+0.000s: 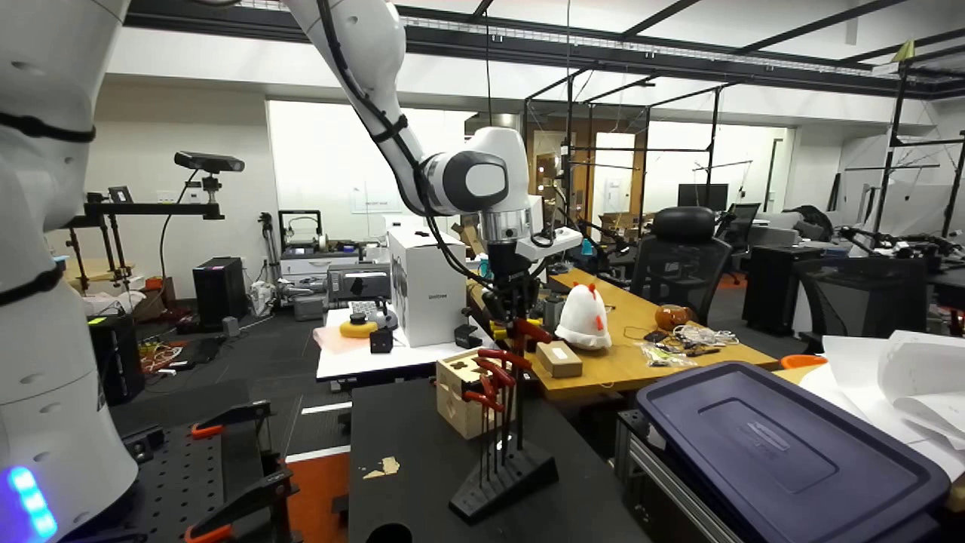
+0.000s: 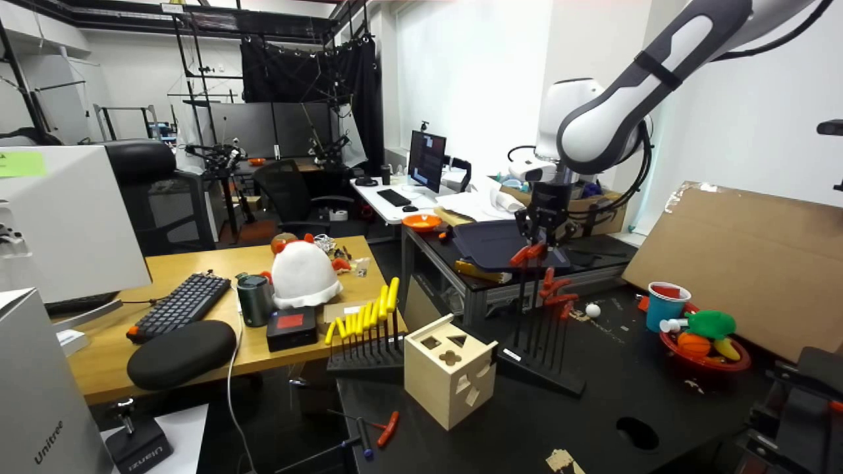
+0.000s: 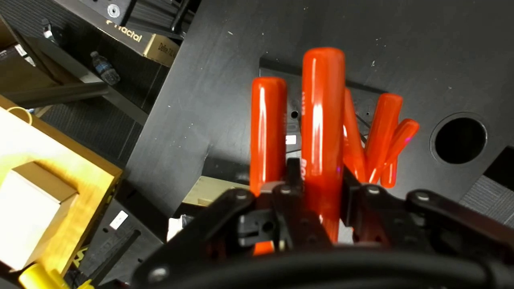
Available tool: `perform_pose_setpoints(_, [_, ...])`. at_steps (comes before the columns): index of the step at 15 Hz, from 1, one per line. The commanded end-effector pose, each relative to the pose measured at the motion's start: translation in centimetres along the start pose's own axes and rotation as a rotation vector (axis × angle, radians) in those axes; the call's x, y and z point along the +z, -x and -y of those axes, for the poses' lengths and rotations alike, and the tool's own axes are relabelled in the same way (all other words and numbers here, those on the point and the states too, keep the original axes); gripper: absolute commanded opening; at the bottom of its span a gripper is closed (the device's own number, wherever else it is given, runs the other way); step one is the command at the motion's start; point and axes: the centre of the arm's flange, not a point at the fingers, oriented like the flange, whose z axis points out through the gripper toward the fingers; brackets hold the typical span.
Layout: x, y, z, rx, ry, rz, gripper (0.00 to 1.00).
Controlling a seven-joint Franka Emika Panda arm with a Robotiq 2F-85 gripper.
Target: Pick the tool with the red handle and put on the black object
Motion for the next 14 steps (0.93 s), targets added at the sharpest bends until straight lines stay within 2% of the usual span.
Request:
perform_pose_setpoints(1, [-0.78,0.06,0.23,0.019,0.040,0.031,0.06])
perform_pose_setpoints(14, [-0.40,0.16,0.91,0.029,0.051,0.056,0.06])
